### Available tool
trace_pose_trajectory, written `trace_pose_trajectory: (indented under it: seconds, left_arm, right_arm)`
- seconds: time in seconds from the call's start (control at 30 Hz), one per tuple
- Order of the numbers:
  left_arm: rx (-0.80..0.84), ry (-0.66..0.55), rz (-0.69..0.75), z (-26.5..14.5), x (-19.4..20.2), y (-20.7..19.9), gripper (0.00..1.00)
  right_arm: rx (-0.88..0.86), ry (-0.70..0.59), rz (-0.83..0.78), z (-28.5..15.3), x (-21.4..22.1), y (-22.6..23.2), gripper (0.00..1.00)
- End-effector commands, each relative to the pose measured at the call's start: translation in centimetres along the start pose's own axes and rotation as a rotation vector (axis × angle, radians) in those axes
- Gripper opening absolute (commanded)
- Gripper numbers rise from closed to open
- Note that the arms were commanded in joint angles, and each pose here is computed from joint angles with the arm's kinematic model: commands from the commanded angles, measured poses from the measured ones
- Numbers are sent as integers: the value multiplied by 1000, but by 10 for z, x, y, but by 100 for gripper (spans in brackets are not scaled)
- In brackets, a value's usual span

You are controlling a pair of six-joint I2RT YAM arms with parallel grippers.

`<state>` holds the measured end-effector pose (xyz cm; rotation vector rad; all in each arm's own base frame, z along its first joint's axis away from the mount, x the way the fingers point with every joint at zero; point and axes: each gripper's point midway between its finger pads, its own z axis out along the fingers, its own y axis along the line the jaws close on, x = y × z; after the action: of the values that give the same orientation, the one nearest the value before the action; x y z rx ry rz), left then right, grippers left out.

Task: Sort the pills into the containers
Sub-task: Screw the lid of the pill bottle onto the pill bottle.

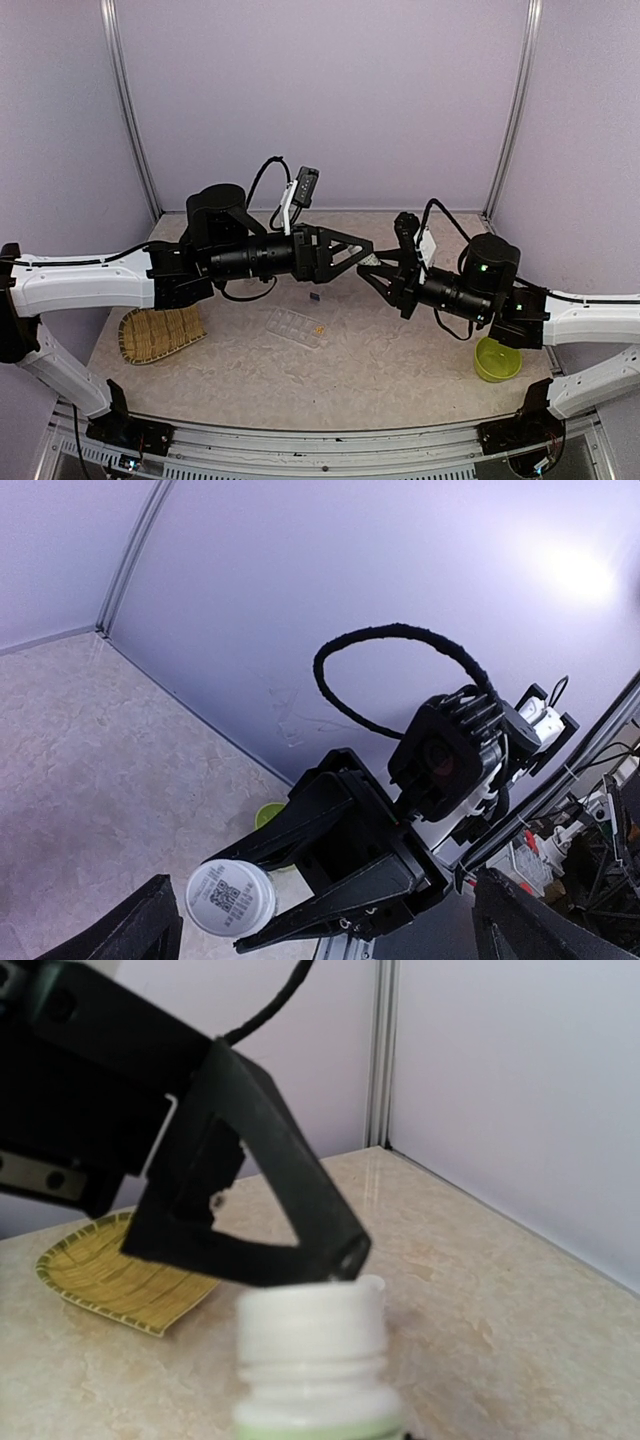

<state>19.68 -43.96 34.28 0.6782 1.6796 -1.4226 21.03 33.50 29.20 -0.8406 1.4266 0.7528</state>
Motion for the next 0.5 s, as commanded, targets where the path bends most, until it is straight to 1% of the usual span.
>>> trace_pose_trajectory:
  seconds: [0.0,0.3,0.47]
  left_arm:
    - [-11,-1,10,3,0,0,99]
    - [26,24,11,8,4,-5,99]
    - [42,1,23,4,-1,-11,99]
  right_arm:
    - [24,-26,-5,-4,-10,-6,1]
    - [10,-28,-10,0,-12,-4,1]
    - [-16,12,0,10,-1,1,1]
